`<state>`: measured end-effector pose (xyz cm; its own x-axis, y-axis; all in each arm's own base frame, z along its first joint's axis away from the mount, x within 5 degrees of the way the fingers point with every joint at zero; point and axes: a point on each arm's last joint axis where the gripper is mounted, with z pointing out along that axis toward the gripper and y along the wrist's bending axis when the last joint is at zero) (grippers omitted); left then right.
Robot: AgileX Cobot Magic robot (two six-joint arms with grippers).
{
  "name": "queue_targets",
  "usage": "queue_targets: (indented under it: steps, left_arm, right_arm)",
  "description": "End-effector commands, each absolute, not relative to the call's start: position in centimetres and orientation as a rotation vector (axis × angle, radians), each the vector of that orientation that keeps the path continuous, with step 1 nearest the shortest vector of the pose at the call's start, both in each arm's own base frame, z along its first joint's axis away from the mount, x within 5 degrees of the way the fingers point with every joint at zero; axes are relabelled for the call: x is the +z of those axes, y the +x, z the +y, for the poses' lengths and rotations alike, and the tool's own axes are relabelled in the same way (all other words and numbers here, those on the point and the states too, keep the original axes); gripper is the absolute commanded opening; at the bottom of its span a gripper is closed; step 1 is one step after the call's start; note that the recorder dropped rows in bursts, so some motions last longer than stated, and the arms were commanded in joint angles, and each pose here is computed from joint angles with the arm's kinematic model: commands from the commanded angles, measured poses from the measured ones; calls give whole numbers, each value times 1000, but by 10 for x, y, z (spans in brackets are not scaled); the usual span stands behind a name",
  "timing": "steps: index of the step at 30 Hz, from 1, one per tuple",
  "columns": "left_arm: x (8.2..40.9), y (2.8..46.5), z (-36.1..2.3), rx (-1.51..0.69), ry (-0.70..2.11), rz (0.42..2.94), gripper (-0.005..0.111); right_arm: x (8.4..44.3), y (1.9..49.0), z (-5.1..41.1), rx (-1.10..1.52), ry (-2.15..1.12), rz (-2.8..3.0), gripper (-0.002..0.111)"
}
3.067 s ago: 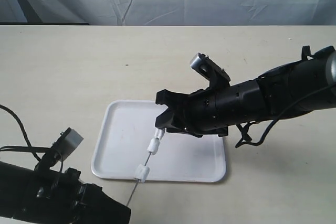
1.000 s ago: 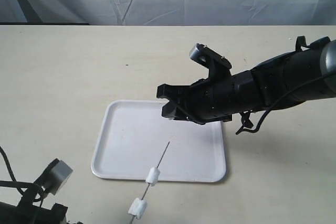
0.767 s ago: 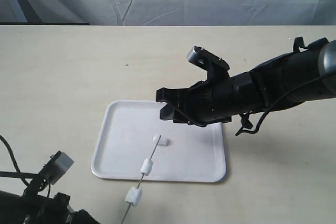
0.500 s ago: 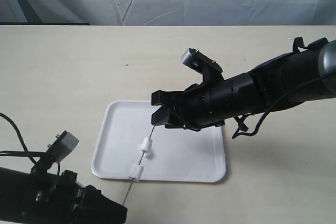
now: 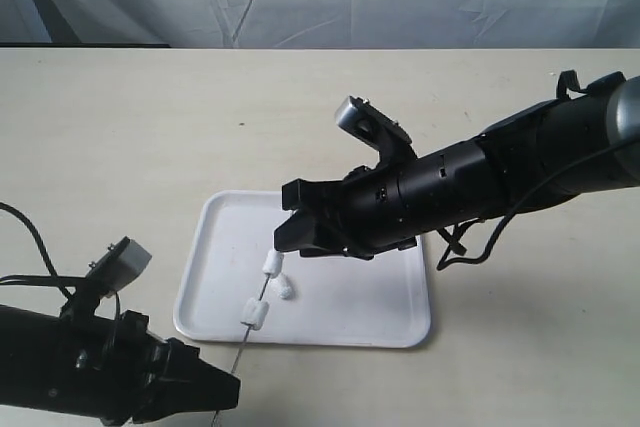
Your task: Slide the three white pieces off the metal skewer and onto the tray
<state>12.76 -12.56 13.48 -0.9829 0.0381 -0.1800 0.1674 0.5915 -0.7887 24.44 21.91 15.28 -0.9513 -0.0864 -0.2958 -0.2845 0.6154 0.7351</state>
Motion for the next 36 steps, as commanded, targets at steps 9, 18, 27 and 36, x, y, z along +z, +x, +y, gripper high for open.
queue_targets:
  steps: [9,18,27,36]
  left_arm:
    - [144,136,-132,-1404,177,2618,0]
    - [148,133,-134,-1476,204,2593,0]
    - [149,132,-135,-1506,233,2574,0]
    - [148,133,-134,-1484,227,2581,0]
  right_arm:
    - [155,241,221,1311,-340,2608,45]
    - [155,241,221,1306,-338,2608,43]
    - [154,243,220,1275,-325,2610,35]
    - [153,243,219,1271,-328,2611,35]
